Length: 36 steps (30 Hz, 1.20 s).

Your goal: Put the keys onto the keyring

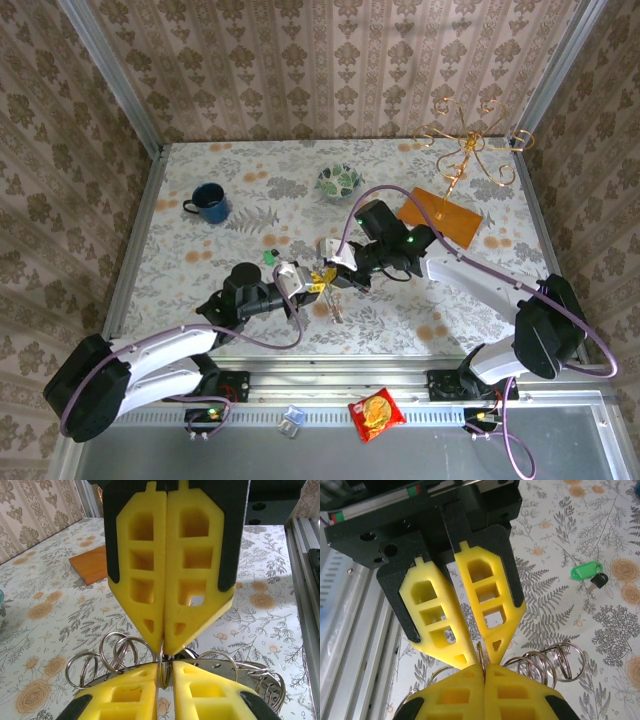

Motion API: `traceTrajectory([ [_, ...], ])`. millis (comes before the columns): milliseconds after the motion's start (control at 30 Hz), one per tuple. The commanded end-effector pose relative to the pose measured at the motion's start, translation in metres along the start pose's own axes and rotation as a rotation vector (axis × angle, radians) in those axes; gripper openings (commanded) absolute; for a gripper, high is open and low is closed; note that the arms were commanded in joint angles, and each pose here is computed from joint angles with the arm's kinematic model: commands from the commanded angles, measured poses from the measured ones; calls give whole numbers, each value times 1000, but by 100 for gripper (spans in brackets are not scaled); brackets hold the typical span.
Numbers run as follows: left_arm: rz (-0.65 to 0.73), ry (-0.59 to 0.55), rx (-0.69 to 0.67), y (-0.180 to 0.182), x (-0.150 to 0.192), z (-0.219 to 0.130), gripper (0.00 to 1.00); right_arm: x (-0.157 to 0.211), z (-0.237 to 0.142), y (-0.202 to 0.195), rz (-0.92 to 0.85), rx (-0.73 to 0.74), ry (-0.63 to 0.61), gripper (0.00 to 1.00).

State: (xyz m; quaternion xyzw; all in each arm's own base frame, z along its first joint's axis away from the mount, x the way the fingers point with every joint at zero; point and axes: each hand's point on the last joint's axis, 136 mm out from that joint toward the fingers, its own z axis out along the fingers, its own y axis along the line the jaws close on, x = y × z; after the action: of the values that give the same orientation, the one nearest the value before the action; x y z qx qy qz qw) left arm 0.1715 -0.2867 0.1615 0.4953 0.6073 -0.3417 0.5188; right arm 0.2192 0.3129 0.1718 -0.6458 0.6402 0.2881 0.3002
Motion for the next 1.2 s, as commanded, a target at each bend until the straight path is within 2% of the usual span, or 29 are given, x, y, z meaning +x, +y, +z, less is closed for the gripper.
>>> traceTrajectory([
  [0,34,-2,-10,6,-11,0,15,6,2,8,-42,-24,78,0],
  [267,43,-2,9,4,-15,1,8,3,5,16,-85,-48,114,0],
  [367,50,-7,-3,6,-16,1,1,1,5,18,-72,-53,100,0],
  [467,48,-25,-10,7,-18,0,0,0,3,16,-37,-37,67,0],
  [500,45,-32,-12,7,-19,0,0,-1,2,13,-19,-21,45,5],
  [567,45,-40,-5,5,-17,-1,0,-4,-2,5,18,17,0,21],
  [633,46,-48,-2,3,-16,-1,0,-2,-6,-2,64,52,-36,26],
  [767,48,-51,-2,2,-12,-2,0,-3,-20,-3,124,71,-111,27],
  [1167,51,-61,2,1,-12,-3,0,1,-15,4,172,26,-123,26],
])
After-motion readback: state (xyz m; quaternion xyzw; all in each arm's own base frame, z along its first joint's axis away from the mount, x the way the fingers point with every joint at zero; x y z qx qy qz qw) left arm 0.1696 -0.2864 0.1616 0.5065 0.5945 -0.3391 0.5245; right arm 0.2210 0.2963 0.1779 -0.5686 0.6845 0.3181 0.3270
